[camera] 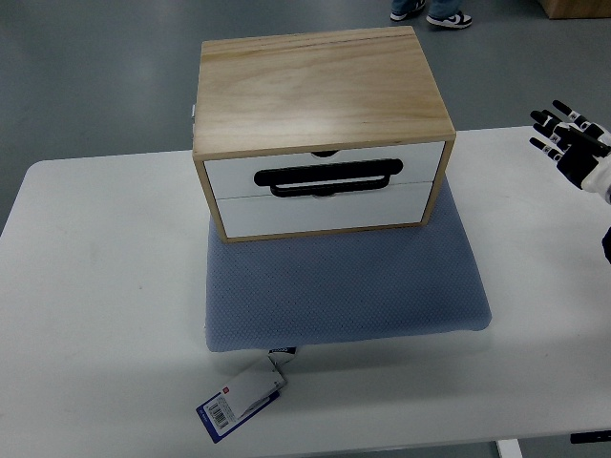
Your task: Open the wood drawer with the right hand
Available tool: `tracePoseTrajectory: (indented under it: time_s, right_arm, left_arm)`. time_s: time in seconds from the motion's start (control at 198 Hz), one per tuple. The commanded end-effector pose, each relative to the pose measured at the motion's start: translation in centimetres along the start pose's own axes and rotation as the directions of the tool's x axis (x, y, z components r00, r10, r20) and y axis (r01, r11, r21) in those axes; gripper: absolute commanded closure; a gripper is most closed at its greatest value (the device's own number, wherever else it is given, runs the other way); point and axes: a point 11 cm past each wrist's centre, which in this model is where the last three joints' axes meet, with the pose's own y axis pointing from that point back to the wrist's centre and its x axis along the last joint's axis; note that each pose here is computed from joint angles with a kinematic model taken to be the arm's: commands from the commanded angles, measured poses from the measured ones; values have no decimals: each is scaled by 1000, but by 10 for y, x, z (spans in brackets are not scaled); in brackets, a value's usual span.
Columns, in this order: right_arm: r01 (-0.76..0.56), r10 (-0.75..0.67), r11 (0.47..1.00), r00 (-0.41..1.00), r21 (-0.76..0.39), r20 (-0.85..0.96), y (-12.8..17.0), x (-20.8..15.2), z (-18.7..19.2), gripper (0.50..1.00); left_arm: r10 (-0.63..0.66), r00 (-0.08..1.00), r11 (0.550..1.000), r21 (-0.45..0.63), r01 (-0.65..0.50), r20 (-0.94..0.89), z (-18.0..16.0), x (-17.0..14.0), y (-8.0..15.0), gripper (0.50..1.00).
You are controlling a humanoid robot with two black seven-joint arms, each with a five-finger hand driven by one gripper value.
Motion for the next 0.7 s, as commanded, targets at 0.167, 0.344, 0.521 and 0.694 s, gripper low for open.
tracePoseTrajectory:
  time_s: [0.167,0.344,0.521,0.694]
  right_arm:
    - [-3,3,1000,1000,3,-6,0,1,-3,566]
    - [-8,8,1000,1000,21,-22,2,5,-16,566]
    - [6,-3,999,997,39,-72,8,14,-38,566]
    - [20,-8,997,987,75,-158,12,14,-78,566]
  left_arm:
    - [0,1000,1000,0,0,0,0,0,0,500]
    - [0,1000,1000,0,0,0,0,0,0,500]
    - [0,1000,1000,0,0,0,0,0,0,500]
    - [0,1000,1000,0,0,0,0,0,0,500]
